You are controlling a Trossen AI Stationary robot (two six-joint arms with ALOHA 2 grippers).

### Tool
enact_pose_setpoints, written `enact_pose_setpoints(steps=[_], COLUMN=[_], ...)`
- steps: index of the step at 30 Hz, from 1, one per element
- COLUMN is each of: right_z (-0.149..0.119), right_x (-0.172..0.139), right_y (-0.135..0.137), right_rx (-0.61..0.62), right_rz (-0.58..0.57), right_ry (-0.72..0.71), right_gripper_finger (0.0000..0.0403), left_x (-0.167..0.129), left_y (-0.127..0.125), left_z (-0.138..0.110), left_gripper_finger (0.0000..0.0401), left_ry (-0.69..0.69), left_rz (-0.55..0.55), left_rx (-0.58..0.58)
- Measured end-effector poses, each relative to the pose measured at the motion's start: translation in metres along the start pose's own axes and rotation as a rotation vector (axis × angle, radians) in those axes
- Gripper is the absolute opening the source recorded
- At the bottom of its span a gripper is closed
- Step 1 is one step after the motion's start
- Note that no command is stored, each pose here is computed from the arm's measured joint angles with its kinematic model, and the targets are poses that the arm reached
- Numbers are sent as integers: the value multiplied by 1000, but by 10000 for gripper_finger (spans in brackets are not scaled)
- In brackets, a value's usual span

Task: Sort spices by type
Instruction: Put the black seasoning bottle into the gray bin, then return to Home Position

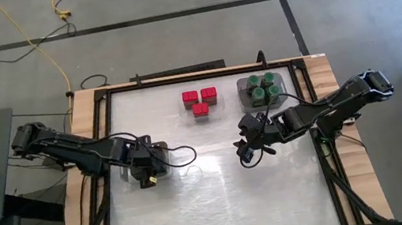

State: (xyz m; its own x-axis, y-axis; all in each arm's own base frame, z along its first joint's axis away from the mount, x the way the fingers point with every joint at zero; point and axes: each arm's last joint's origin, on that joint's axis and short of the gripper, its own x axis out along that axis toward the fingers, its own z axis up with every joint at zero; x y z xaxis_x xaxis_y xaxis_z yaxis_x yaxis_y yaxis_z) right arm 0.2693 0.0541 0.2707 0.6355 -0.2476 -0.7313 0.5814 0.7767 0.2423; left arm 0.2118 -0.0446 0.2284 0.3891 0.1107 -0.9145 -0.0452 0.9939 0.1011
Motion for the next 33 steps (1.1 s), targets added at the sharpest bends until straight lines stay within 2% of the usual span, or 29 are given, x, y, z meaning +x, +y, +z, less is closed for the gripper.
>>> enact_pose_setpoints(steps=[6,14,20,23,26,29,33], right_z=[0,0,-1,1,2,2,2], right_x=[0,0,0,0,0,1,1], right_y=[0,0,1,2,1,1,1], right_rx=[0,1,1,9,13,14,-22], right_rz=[0,2,12,27,23,21,21], right_ry=[0,0,8,-5,-6,-7,-8], right_gripper_finger=[255,255,255,255,255,255,255], left_x=[-8,-36,-55,-62,-61,-52,-46], left_y=[0,1,2,3,5,8,11], left_z=[8,30,43,48,43,25,-3], left_gripper_finger=[169,169,169,169,169,169,169], left_ry=[-34,-133,-205,-228,-228,-247,-408], left_rz=[-4,0,-3,-3,41,49,-10], left_rx=[6,16,107,98,74,35,-7])
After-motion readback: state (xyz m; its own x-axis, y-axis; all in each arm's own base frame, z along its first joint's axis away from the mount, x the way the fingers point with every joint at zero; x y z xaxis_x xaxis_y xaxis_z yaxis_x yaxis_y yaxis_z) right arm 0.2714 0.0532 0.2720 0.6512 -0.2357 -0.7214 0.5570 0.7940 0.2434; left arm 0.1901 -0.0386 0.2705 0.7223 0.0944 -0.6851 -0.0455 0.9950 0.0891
